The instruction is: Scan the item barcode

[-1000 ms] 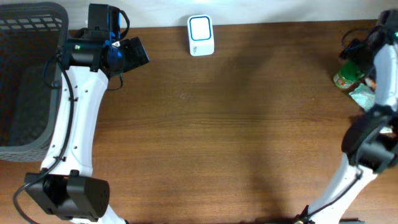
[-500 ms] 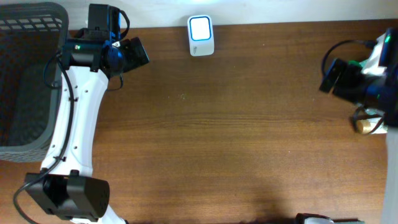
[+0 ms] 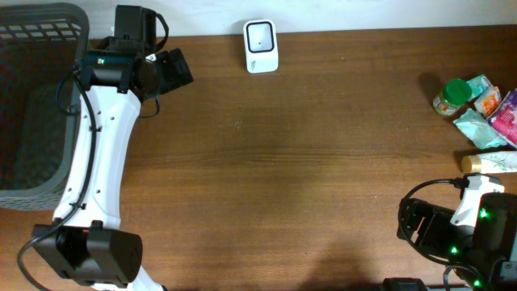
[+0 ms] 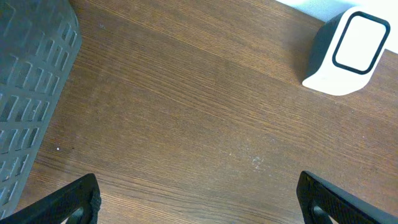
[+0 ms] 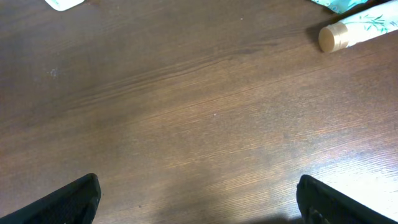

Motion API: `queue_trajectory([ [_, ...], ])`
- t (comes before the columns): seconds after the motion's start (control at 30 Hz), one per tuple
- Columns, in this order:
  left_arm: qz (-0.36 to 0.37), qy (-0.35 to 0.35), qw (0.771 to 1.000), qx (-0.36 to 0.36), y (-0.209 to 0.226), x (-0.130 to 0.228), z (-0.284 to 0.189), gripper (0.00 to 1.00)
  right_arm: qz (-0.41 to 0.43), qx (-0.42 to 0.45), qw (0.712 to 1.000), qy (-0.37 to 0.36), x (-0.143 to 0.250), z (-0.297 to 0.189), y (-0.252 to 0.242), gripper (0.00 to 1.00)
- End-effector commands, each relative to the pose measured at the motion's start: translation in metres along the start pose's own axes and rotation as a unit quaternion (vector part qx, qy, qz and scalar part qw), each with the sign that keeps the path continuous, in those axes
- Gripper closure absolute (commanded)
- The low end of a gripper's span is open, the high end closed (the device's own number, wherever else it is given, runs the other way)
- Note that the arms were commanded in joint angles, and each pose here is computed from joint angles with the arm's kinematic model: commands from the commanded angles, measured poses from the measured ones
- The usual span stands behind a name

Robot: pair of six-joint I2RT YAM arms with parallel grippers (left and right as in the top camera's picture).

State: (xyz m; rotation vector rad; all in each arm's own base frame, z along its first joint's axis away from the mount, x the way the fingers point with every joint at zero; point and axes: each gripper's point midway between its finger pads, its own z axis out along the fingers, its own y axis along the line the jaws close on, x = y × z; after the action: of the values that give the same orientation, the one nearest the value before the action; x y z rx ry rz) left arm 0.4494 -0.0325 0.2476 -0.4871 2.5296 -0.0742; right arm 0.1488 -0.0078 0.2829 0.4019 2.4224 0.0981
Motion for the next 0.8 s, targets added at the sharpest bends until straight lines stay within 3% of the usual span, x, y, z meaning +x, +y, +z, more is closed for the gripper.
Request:
queue_trajectory([
  [0.0,0.011,0.003,1.0,-0.005,0.001,0.001,0.003,0.01,-0.006,-0.003,1.0,0.008,0.003,0.002,0.001,0.02],
  [0.17,0.011,0.003,1.0,-0.005,0.001,0.001,0.003,0.01,-0.007,0.007,1.0,0.014,0.006,0.005,-0.002,0.01],
  [0.33,0.011,0.002,1.0,-0.005,0.001,0.001,0.003,0.01,-0.034,0.007,0.999,0.025,0.018,0.038,-0.005,0.01],
  [0.5,0.011,0.003,1.0,-0.005,0.001,0.001,0.003,0.01,-0.093,-0.053,0.99,-0.097,0.015,0.062,0.008,0.01],
  [0.77,0.011,0.003,1.0,-0.005,0.001,0.001,0.003,0.01,-0.113,-0.133,0.958,-0.226,0.031,0.14,0.024,0.01],
])
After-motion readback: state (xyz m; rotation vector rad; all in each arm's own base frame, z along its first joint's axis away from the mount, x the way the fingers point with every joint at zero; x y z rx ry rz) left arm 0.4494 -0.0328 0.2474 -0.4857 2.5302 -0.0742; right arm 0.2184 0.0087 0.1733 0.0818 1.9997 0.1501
